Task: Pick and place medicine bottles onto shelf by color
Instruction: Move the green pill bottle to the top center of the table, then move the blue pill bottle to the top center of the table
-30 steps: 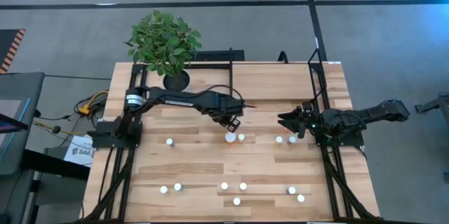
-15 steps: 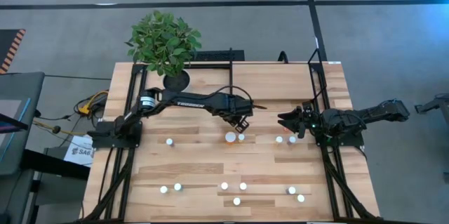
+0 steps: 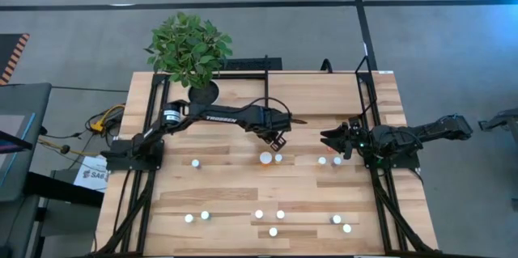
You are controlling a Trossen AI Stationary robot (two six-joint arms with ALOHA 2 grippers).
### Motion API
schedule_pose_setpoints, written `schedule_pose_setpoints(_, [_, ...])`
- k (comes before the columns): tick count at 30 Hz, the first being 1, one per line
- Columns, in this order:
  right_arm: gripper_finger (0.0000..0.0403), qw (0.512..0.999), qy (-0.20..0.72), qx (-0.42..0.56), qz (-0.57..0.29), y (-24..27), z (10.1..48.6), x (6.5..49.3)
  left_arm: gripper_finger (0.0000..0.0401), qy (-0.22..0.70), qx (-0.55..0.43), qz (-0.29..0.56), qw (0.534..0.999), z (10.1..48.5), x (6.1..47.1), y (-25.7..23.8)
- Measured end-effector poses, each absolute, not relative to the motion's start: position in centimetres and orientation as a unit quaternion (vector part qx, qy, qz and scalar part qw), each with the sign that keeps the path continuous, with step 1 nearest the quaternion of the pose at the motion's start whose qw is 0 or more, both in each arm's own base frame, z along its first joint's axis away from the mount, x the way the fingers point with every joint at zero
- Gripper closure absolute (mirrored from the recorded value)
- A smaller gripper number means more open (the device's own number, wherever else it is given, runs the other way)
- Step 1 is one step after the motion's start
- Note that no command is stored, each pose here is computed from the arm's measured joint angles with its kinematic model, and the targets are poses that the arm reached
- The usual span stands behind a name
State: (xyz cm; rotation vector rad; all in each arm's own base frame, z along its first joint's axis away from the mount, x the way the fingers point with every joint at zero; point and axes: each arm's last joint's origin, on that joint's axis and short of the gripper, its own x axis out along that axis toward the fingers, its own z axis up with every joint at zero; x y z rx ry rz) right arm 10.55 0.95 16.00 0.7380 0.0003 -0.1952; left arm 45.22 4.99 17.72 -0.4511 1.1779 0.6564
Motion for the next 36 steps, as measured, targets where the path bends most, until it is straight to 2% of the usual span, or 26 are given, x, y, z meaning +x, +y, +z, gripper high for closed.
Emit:
schedule_pose_setpoints(9, [0.0143, 0.928, 0.000, 0.360, -0.095, 0.9, 16.0, 10.6, 0.0295, 0.531, -0.205, 0.322, 0.756, 17.7, 45.2, 5.1])
schedule_pose_setpoints(18, [0.0143, 0.928, 0.000, 0.360, -0.095, 1.0, 16.0, 10.6, 0.0210, 0.530, -0.211, 0.324, 0.755, 18.2, 45.1, 5.2])
schedule_pose_setpoints(23, [0.0143, 0.928, 0.000, 0.360, -0.095, 0.9, 16.0, 10.6, 0.0165, 0.539, -0.215, 0.318, 0.749, 21.2, 44.2, 5.0])
schedule_pose_setpoints(27, [0.0143, 0.928, -0.001, 0.360, -0.095, 0.9, 16.0, 10.6, 0.0144, 0.552, -0.222, 0.321, 0.737, 24.4, 43.0, 4.9])
schedule_pose_setpoints(31, [0.0143, 0.928, 0.000, 0.360, -0.095, 1.0, 16.0, 10.6, 0.0141, 0.570, -0.220, 0.314, 0.727, 27.0, 41.1, 4.7])
schedule_pose_setpoints(36, [0.0143, 0.928, 0.000, 0.360, -0.095, 0.9, 16.0, 10.6, 0.0146, 0.610, -0.217, 0.324, 0.690, 28.9, 38.3, 4.6])
